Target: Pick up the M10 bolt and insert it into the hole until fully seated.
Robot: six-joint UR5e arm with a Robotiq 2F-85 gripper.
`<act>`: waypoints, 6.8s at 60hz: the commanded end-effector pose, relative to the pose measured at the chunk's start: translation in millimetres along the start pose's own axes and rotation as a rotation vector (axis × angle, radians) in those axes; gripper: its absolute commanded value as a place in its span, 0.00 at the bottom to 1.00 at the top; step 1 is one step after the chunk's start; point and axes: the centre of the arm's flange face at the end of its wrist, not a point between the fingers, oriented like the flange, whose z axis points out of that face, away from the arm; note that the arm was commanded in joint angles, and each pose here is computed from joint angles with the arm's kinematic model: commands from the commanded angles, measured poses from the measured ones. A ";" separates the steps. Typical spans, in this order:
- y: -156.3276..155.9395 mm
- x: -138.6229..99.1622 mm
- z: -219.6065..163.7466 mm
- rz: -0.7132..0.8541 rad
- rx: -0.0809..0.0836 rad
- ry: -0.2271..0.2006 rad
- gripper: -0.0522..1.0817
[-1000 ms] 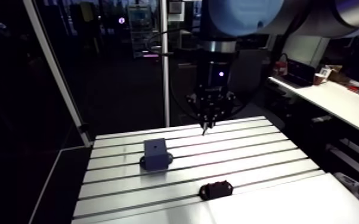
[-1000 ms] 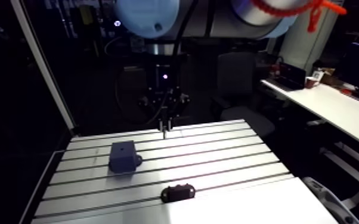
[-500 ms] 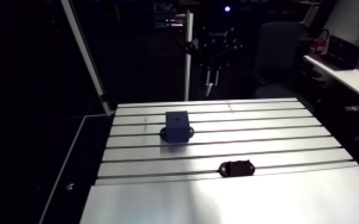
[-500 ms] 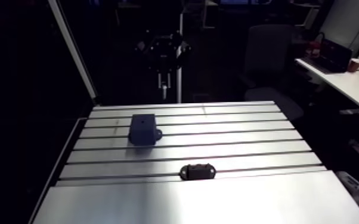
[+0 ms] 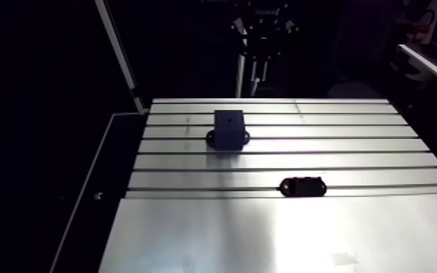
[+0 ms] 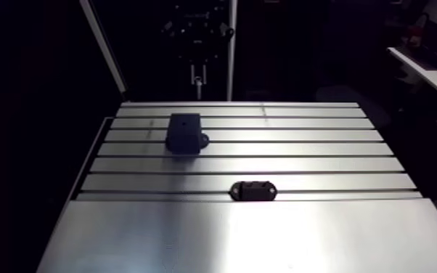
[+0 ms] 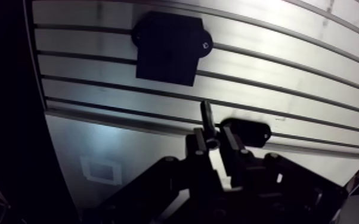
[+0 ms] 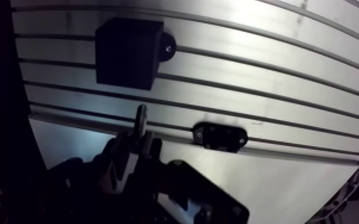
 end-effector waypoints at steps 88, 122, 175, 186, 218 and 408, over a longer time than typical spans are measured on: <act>-55.2 47.0 45.4 -0.049 -0.089 -0.070 1.00; -57.4 50.3 58.6 -0.053 -0.086 -0.094 1.00; -55.4 54.2 68.1 -0.050 -0.085 -0.110 0.99; -55.3 54.4 69.9 -0.050 -0.085 -0.113 0.99; -52.1 54.7 70.1 -0.044 -0.085 -0.113 0.99; -39.2 -120.1 -127.2 0.084 -0.096 0.200 0.05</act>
